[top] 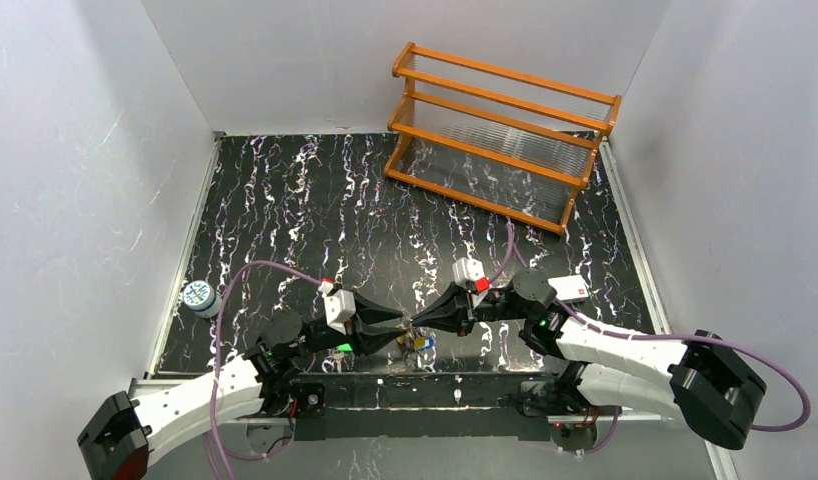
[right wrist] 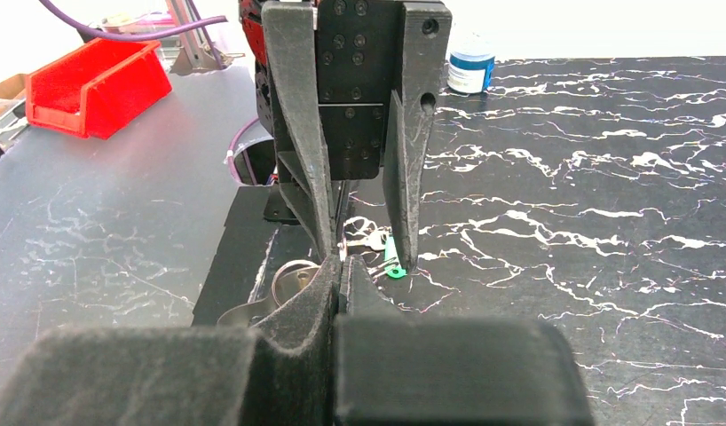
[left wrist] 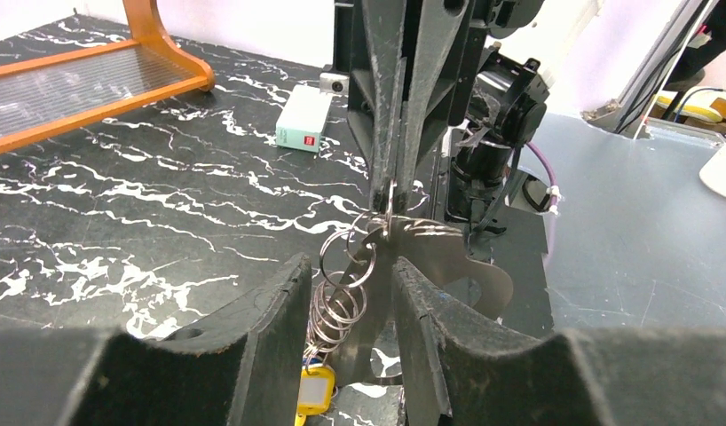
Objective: Put the keys on the keyring
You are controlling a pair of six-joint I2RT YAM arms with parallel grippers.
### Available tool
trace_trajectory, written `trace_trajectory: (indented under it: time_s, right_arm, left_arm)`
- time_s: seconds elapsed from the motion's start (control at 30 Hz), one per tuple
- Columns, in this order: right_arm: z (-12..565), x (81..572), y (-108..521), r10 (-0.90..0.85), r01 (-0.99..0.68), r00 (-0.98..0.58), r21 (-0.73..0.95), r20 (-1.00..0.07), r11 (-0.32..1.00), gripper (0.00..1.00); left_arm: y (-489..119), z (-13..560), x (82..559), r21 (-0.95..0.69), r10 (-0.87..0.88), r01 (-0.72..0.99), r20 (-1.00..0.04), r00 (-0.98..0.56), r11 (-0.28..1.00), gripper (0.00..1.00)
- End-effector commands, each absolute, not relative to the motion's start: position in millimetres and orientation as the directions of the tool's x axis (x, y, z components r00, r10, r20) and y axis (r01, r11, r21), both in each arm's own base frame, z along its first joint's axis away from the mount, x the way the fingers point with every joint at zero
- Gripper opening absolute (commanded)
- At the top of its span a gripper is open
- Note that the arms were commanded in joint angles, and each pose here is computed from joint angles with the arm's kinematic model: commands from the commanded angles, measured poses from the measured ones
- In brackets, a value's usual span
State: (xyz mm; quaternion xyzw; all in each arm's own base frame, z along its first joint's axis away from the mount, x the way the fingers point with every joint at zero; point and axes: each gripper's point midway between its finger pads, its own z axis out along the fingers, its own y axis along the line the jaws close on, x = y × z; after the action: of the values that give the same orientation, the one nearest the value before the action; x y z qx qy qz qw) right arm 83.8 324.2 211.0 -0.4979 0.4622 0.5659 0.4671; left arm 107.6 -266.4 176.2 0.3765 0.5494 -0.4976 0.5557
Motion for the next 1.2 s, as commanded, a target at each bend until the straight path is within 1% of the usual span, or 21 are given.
trace_trajectory:
  time_s: [0.0, 0.43, 0.5, 0.57, 0.73, 1.07, 1.17]
  right_arm:
    - [229.6, 81.6, 325.2, 0.144, -0.989, -0.025, 0.004, -0.989, -0.146, 0.01]
    - [229.9, 83.2, 326.4, 0.141, -0.99, -0.035, 0.014, -0.989, -0.142, 0.01]
    - [229.5, 83.2, 326.6, 0.14, -0.99, -0.036, 0.016, -0.989, -0.142, 0.01]
    - [230.0, 83.4, 326.7, 0.141, -0.99, -0.035, 0.015, -0.989, -0.141, 0.01]
    - [229.5, 83.7, 326.9, 0.139, -0.99, -0.039, 0.02, -0.989, -0.14, 0.01]
    - [227.9, 83.9, 327.3, 0.133, -0.99, -0.043, 0.024, -0.99, -0.142, 0.01]
    - [226.2, 82.6, 328.1, 0.125, -0.988, -0.049, 0.03, -0.991, -0.152, 0.01]
  left_arm:
    - [-269.5, 209.4, 102.3, -0.08, -0.217, 0.98, -0.975, -0.04, 0.181, 0.37]
    - [-269.9, 222.9, 101.3, -0.061, -0.242, 0.982, -0.97, -0.017, 0.176, 0.4]
    - [-270.6, 222.8, 101.4, -0.062, -0.24, 0.983, -0.971, -0.019, 0.176, 0.37]
    - [-271.4, 222.1, 101.0, -0.064, -0.236, 0.983, -0.972, -0.022, 0.172, 0.31]
    - [-275.3, 218.7, 99.3, -0.074, -0.218, 0.986, -0.975, -0.04, 0.152, 0.2]
    - [-281.2, 216.0, 100.8, -0.085, -0.197, 0.985, -0.979, -0.055, 0.147, 0.15]
    - [-281.4, 217.0, 101.9, -0.089, -0.2, 0.984, -0.978, -0.057, 0.152, 0.18]
